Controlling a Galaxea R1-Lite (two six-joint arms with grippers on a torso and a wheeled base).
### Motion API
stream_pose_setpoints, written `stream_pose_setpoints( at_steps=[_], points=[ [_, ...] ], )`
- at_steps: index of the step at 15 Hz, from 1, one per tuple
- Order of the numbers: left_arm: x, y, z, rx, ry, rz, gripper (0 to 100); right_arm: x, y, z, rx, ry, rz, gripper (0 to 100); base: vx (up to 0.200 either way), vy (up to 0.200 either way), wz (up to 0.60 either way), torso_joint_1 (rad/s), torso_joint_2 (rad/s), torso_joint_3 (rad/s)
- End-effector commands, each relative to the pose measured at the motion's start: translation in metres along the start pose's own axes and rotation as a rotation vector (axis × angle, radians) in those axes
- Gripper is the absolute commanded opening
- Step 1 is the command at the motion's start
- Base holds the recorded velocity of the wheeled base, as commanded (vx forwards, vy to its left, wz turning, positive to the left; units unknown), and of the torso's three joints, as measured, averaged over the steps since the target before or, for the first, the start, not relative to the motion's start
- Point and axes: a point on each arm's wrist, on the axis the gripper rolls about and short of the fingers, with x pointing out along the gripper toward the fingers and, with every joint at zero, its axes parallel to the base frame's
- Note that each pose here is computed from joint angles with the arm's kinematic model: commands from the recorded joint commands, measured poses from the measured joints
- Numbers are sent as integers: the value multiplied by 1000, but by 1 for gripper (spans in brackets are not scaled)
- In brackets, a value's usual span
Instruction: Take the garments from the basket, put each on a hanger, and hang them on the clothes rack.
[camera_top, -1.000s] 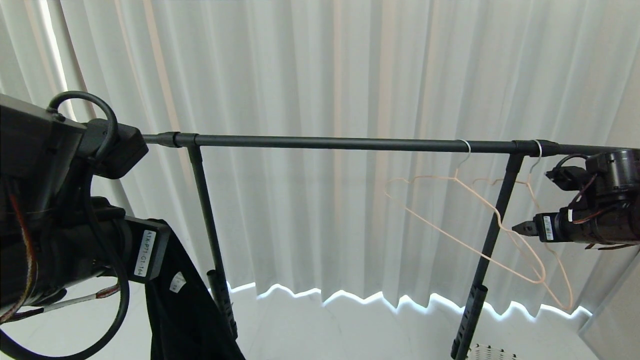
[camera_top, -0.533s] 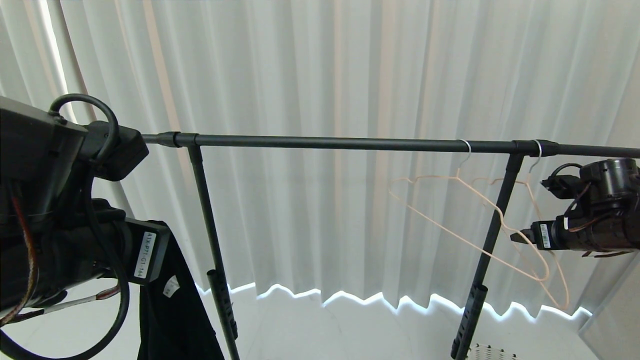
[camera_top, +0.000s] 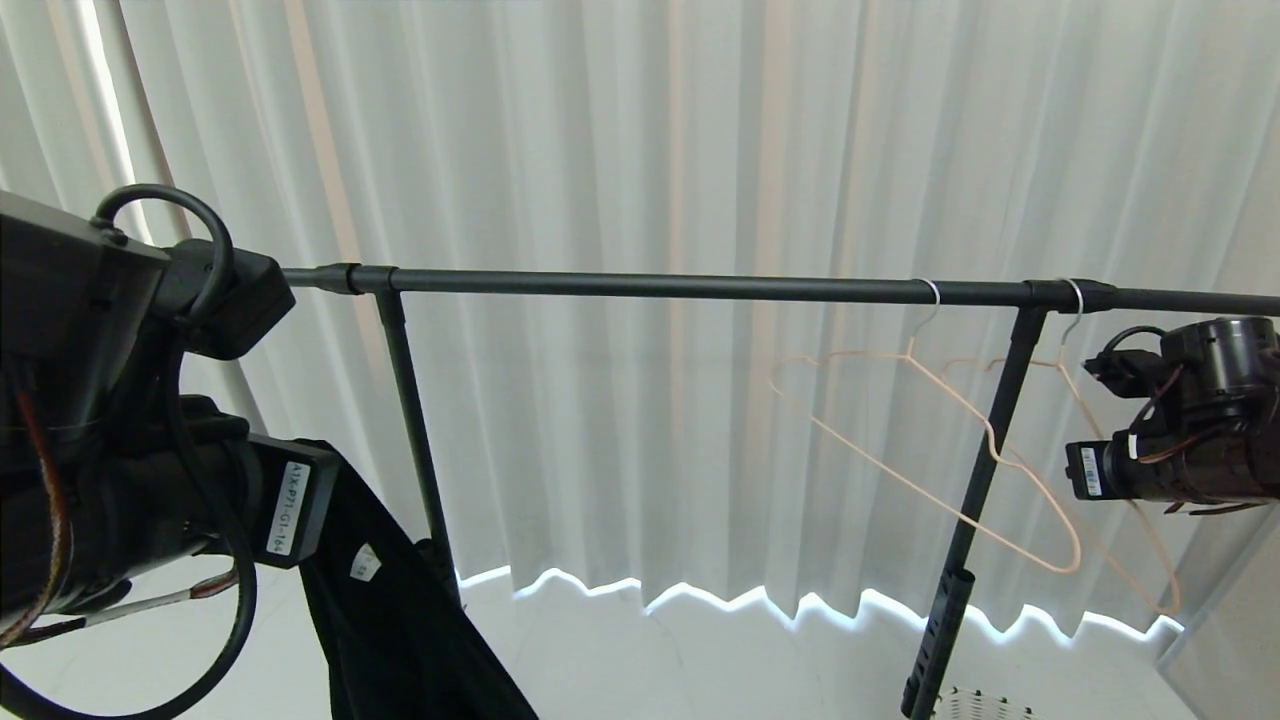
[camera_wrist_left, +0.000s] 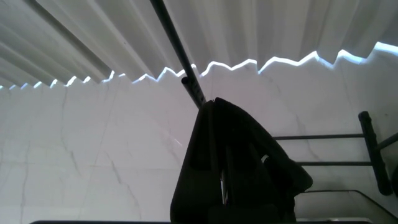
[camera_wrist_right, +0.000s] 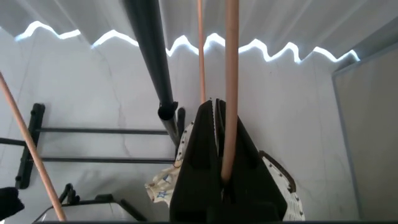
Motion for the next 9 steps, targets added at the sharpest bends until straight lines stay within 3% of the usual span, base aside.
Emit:
stream_pose_setpoints(
  at_steps=[1,9],
  points=[
    [-1,1,0,-2,-4,1,0,-6,0,3,0,-27,0,0,0,0,0,0,0,0],
    [-13,8,-2,-10,-40,-2,0,-61,3,7,-9,-170,30,0,0,0,0,0,0,0]
  ],
)
